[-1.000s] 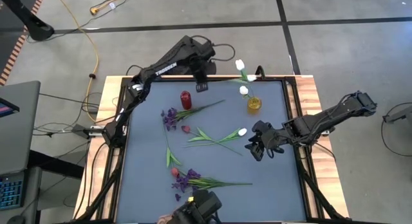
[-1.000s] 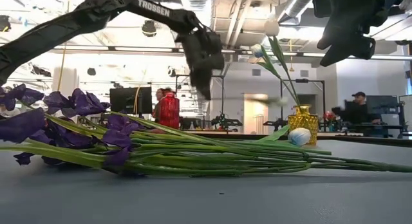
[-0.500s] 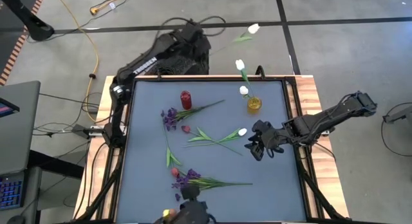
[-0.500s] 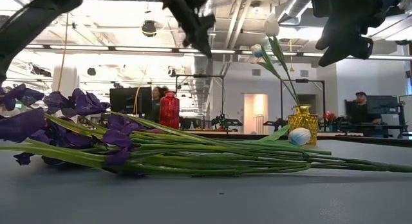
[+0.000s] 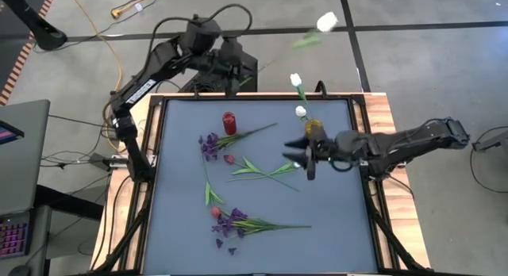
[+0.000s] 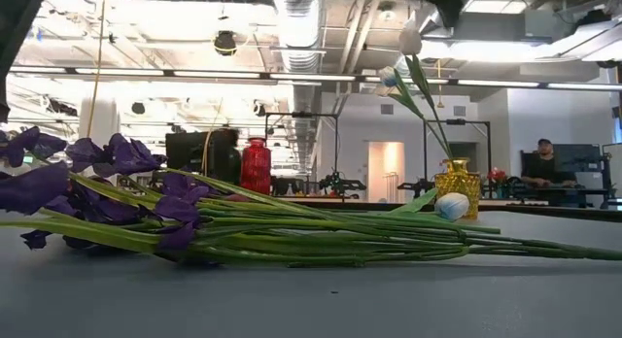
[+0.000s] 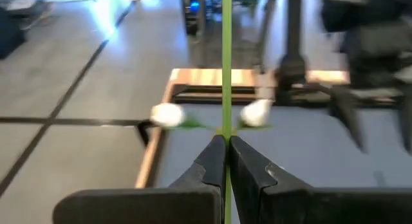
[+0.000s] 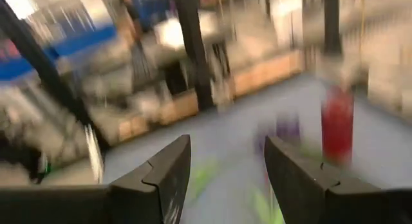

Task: Sort flowers into vase by color
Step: Put the white flower into the yellow vase

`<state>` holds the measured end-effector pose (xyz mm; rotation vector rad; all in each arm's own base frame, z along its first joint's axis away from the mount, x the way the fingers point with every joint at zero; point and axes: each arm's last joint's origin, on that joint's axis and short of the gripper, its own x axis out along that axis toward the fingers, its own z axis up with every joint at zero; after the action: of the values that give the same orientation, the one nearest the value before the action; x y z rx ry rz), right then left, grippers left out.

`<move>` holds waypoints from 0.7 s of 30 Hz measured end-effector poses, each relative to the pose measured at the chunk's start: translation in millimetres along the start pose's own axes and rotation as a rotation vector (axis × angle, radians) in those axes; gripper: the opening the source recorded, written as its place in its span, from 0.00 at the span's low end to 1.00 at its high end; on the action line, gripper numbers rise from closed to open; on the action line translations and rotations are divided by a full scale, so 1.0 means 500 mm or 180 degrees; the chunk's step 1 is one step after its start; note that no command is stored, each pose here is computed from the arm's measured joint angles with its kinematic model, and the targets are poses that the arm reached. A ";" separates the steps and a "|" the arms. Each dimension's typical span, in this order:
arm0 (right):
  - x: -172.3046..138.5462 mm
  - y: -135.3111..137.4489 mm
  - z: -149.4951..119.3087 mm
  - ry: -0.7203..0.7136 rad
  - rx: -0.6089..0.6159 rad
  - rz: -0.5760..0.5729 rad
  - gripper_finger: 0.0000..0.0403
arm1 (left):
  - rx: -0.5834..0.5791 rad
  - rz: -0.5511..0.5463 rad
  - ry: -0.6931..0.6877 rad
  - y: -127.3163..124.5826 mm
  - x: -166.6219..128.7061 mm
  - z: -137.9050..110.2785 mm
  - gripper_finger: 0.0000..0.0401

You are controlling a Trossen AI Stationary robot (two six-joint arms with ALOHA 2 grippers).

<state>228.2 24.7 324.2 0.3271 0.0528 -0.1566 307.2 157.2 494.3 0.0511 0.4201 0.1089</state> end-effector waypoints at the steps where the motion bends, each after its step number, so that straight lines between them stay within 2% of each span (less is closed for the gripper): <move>1: -0.003 -0.003 0.016 -0.0196 -0.0082 0.0014 0.55 | 0.0035 -0.0064 -0.0028 -0.018 -0.003 0.006 0.00; 5: -0.013 -0.016 0.078 -0.1057 -0.0404 0.0062 0.55 | 0.0146 -0.0300 -0.0183 -0.083 -0.021 0.029 0.00; 9: -0.020 -0.029 0.113 -0.1561 -0.0745 0.0216 0.55 | 0.0260 -0.0456 -0.0237 -0.149 -0.022 0.043 0.00; 14: -0.008 -0.044 0.136 -0.1629 -0.0900 0.0291 0.51 | 0.0400 -0.0518 -0.0228 -0.217 -0.010 0.051 0.00; 21: 0.028 -0.033 0.170 -0.1535 -0.1055 0.0616 0.48 | 0.0383 -0.0406 -0.0392 -0.263 -0.011 0.066 0.00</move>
<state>241.6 -20.5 398.5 -0.0429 -0.4254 -0.0298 328.3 25.0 517.0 0.1485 0.3057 -0.0452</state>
